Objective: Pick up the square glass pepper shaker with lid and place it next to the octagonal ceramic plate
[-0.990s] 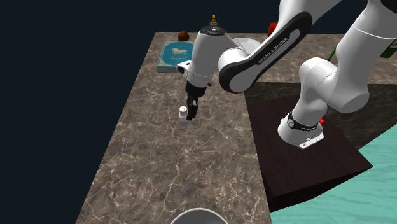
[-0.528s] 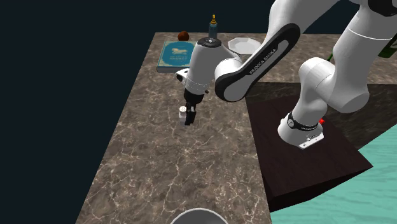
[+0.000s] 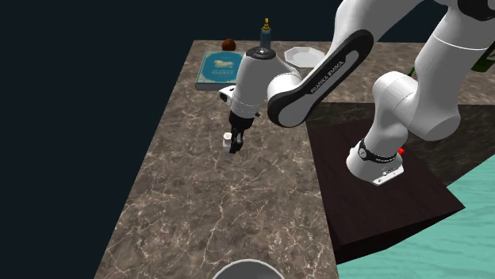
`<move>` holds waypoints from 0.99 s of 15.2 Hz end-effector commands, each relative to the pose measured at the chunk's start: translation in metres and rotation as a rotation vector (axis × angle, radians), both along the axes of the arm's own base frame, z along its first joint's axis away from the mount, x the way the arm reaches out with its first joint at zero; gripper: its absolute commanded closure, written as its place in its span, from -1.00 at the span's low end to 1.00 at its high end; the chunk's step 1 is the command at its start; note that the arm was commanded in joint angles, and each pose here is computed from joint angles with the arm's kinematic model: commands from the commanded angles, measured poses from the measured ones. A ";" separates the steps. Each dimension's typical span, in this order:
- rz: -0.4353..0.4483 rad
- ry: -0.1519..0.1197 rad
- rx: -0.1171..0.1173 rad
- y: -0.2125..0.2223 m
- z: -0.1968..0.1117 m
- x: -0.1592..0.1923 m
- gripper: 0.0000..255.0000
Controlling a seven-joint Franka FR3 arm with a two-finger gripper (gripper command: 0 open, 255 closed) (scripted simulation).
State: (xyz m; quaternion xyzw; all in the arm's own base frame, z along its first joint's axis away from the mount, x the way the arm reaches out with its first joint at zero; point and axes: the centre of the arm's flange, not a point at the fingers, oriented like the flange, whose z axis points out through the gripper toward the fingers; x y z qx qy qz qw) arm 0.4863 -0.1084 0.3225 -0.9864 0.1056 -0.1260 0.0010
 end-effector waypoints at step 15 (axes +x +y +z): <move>0.000 0.000 0.000 0.000 0.037 0.000 1.00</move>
